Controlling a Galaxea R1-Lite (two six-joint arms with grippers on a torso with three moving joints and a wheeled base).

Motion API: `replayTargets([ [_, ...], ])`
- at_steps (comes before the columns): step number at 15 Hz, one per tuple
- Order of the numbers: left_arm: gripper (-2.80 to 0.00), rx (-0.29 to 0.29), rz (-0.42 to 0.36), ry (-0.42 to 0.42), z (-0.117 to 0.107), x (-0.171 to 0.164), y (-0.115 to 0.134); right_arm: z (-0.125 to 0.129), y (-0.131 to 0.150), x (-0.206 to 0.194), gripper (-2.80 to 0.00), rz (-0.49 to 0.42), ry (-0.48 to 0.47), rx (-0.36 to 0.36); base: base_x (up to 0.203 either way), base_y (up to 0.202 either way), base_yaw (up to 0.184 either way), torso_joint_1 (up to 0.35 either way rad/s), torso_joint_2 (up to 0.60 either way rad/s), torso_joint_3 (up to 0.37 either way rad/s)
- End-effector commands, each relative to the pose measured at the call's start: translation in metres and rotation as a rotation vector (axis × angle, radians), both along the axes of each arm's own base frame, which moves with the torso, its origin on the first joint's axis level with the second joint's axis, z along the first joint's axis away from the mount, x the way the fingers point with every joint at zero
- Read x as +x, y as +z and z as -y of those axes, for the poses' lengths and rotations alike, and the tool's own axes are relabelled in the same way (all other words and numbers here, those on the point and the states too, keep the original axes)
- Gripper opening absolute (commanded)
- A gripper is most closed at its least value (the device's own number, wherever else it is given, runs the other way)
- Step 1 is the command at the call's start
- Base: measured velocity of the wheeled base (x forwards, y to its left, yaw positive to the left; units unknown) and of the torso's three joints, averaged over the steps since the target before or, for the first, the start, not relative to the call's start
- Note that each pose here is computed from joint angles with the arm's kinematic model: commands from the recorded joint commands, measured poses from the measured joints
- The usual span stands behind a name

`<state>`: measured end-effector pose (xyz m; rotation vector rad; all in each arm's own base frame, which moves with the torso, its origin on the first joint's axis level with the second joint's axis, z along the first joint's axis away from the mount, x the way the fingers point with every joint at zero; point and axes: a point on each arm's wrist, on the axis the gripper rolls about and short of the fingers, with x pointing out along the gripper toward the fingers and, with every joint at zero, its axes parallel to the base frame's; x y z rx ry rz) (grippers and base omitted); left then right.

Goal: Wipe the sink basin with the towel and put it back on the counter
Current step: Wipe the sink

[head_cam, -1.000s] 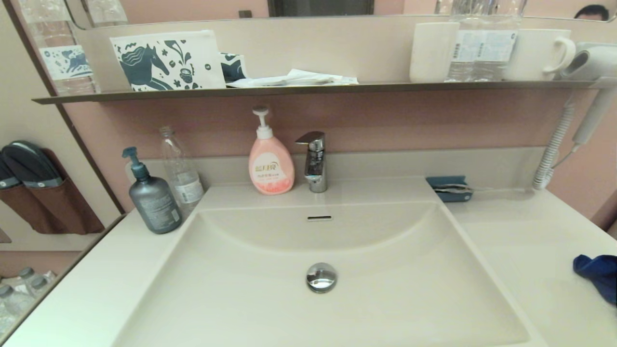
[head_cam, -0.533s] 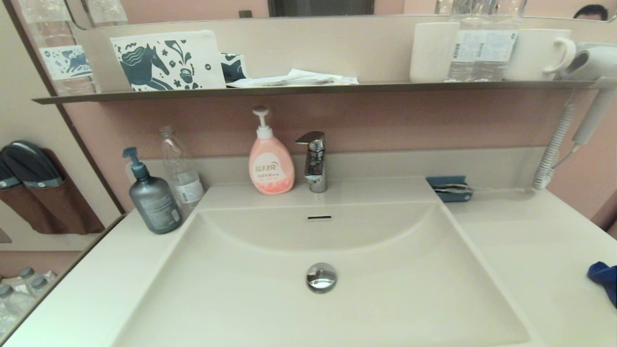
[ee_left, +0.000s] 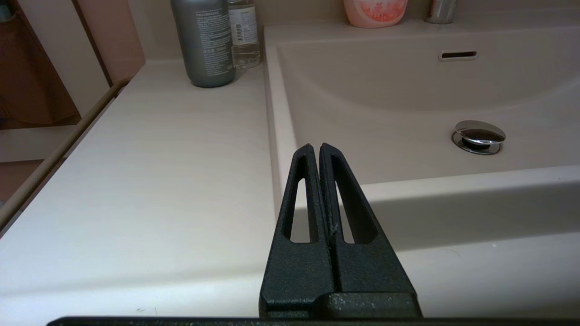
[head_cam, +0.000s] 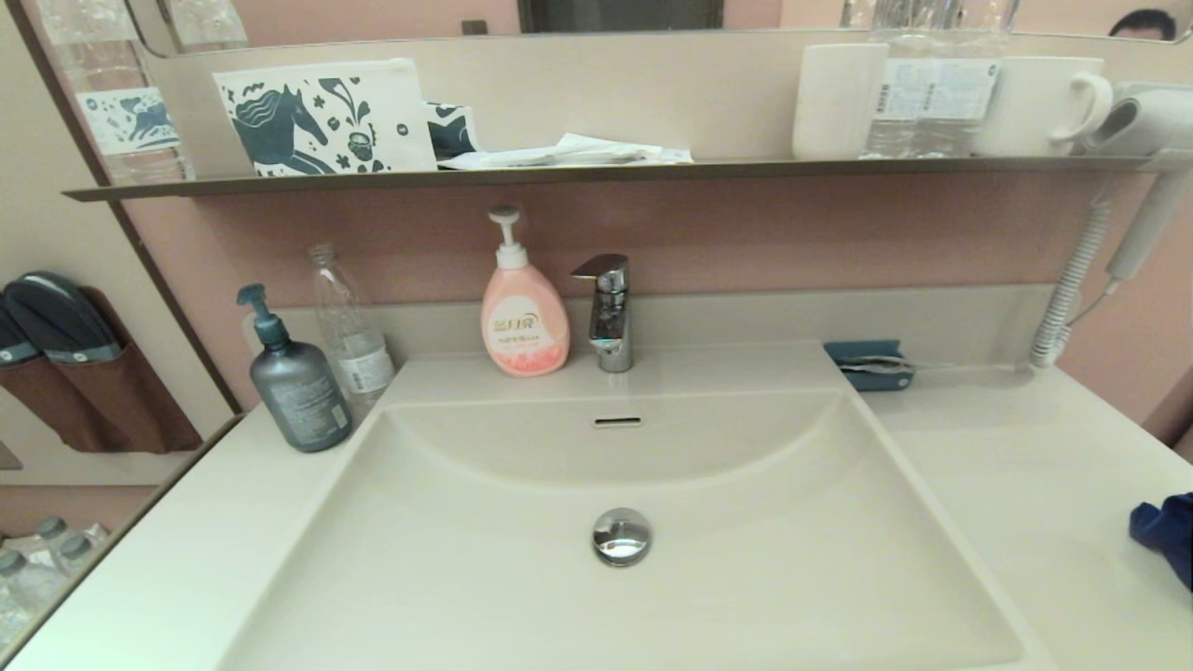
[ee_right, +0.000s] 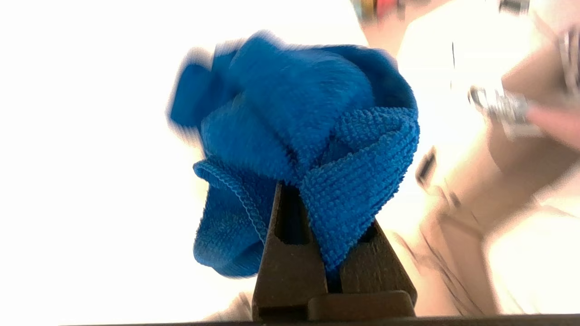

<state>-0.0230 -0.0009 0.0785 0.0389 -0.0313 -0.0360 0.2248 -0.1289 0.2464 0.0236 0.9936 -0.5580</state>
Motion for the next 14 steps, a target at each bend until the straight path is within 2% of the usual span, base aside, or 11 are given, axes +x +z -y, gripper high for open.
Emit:
replayTargets([
  [1,-2.80,0.000,0.000,0.000,0.000,0.000,0.000,0.002,0.009,0.008,-2.80,0.128,-0.016,-0.016,0.000,0.000,0.000,0.000,0.00,0.000],
  [4,-2.80,0.000,0.000,0.000,0.000,0.000,0.000,0.000,0.016,0.017,-2.80,0.280,-0.059,0.029,0.000,0.000,0.000,0.000,0.00,0.000],
  [6,-2.80,0.000,0.000,0.000,0.000,0.000,0.000,-0.011,0.021,0.027,-2.80,0.413,-0.116,0.105,0.000,0.000,0.000,0.000,0.00,0.000],
  [11,-2.80,0.000,-0.001,0.000,0.000,0.000,0.000,-0.040,0.029,0.041,-2.80,0.525,-0.081,0.275,0.000,0.000,0.000,0.000,0.00,0.000],
  [14,-2.80,0.000,-0.001,0.000,0.000,0.000,0.000,-0.048,0.030,0.064,-2.80,0.601,-0.050,0.296,0.000,0.000,0.000,0.000,0.00,0.000],
])
